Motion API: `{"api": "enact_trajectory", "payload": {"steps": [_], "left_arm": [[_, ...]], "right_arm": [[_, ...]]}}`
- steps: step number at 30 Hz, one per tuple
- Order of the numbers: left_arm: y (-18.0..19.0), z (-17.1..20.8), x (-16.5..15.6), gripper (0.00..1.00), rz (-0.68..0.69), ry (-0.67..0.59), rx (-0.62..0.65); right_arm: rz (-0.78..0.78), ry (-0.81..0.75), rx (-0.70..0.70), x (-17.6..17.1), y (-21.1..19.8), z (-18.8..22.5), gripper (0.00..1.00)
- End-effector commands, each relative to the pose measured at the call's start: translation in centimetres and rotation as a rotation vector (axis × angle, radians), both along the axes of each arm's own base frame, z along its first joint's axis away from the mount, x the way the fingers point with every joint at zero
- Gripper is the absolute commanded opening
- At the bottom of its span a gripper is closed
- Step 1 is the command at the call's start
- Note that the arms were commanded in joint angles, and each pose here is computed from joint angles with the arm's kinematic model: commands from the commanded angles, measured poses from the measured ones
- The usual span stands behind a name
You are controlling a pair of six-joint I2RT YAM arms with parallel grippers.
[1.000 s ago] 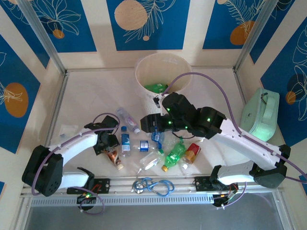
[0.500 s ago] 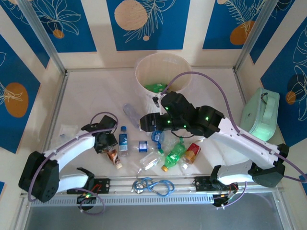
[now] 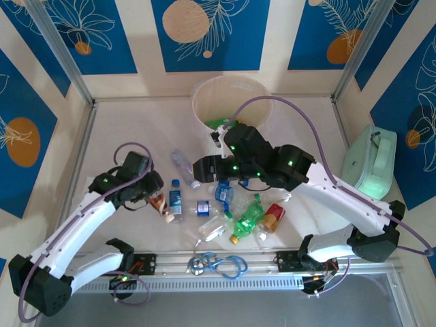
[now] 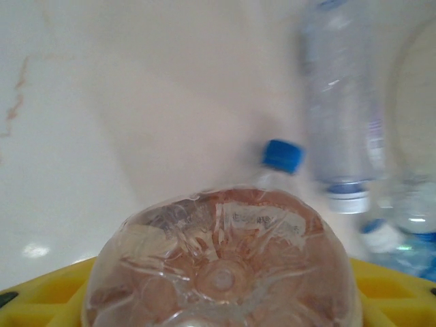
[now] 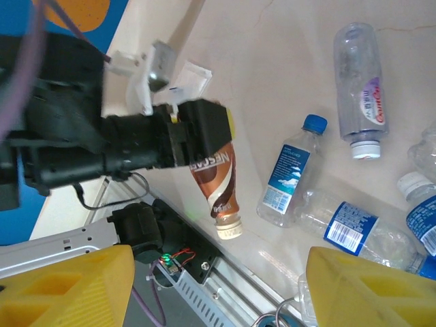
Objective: Put the plastic bottles in the bin
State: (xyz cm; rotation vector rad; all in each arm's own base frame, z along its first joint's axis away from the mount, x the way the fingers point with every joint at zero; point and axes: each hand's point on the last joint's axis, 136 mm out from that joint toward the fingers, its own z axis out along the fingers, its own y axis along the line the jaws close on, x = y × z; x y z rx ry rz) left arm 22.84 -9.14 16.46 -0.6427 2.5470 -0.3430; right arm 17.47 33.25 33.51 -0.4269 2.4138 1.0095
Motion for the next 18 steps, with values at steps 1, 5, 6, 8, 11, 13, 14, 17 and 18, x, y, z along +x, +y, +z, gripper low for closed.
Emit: {"api": "enact_trajectory", "payload": {"steps": [1, 5, 6, 8, 11, 13, 14, 17, 18], "left_arm": [[-2.4, 4.7, 1.5, 0.61, -0.071, -0.123, -0.141], [-6.1, 9.2, 3.0, 0.61, -0.139, -0.243, -0.362], [-6.8, 10.0, 3.3, 0.61, -0.150, -0.264, -0.408], [-8.1, 11.3, 3.6, 0.61, -0.168, -0.292, -0.504], [-9.1, 12.9, 3.8, 0.61, -0.189, -0.336, -0.594], [-9.4, 13.5, 3.9, 0.61, -0.189, -0.356, -0.639], [-9.5, 13.8, 3.9, 0.61, -0.190, -0.366, -0.666], [-10.0, 14.8, 4.0, 0.62, -0.197, -0.393, -0.745], [-10.1, 15.0, 4.1, 0.62, -0.202, -0.402, -0.763]], "right_arm": [[0.064, 0.004, 0.029, -1.1, 1.3, 1.0, 0.67], [0.127, 0.021, 0.097, -2.1, 3.2, 2.0, 0.67], [0.137, 0.026, 0.118, -2.3, 3.6, 2.3, 0.67], [0.149, 0.044, 0.158, -2.5, 4.2, 2.6, 0.67], [0.145, 0.064, 0.168, -2.3, 4.5, 2.0, 0.67], [0.132, 0.075, 0.136, -2.1, 4.3, 0.9, 0.66], [0.123, 0.081, 0.111, -2.1, 4.0, 0.2, 0.67], [0.105, 0.098, 0.066, -2.2, 3.0, -1.1, 0.70], [0.102, 0.104, 0.062, -2.3, 2.7, -1.3, 0.70]]}}
